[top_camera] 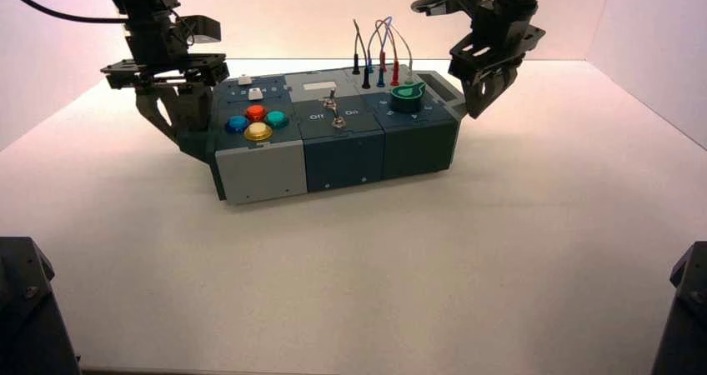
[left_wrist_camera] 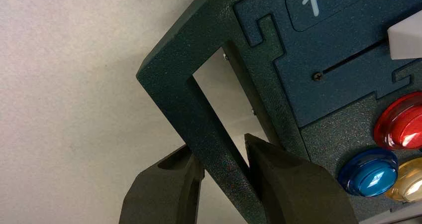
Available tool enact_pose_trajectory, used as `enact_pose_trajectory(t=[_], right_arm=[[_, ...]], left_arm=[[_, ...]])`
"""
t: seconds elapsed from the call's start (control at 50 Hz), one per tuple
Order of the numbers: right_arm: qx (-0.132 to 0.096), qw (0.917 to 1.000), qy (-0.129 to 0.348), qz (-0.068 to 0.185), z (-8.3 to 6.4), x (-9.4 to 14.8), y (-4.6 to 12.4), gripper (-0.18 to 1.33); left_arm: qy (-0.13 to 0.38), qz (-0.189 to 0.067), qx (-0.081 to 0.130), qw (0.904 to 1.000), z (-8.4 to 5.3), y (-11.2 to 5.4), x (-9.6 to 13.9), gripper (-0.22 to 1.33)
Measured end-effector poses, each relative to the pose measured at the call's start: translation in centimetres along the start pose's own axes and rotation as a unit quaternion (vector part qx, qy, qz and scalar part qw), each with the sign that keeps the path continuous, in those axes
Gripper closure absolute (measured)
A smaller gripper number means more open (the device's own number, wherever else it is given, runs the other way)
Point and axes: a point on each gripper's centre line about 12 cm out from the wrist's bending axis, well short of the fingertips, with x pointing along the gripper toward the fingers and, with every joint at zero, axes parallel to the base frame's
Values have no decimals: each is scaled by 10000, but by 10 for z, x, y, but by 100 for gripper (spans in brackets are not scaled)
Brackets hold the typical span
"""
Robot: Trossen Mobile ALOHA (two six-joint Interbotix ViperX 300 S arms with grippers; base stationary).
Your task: Rotate the box counterclockwise.
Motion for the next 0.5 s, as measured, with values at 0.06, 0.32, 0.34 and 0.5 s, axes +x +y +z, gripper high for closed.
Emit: enact_pose_trajectory(t=[0.06,0.32,0.34,0.5], right_arm=[[22,10000,-1,2,0,0,-1,128],[55,10000,-66,-38,11,3,-8,128],[62,9999,-72,-43,12,3,-9,128],[78,9999,-112,-65,20,6,-14,128]], left_arm=[[17,-11,11,10000,0,-2,1,24],[37,-71,-3,10000,-1,-9,2,25],[44,-77,-9,10000,-1,-9,2,25],[73,-111,-96,9999,-2,-12,2,25]])
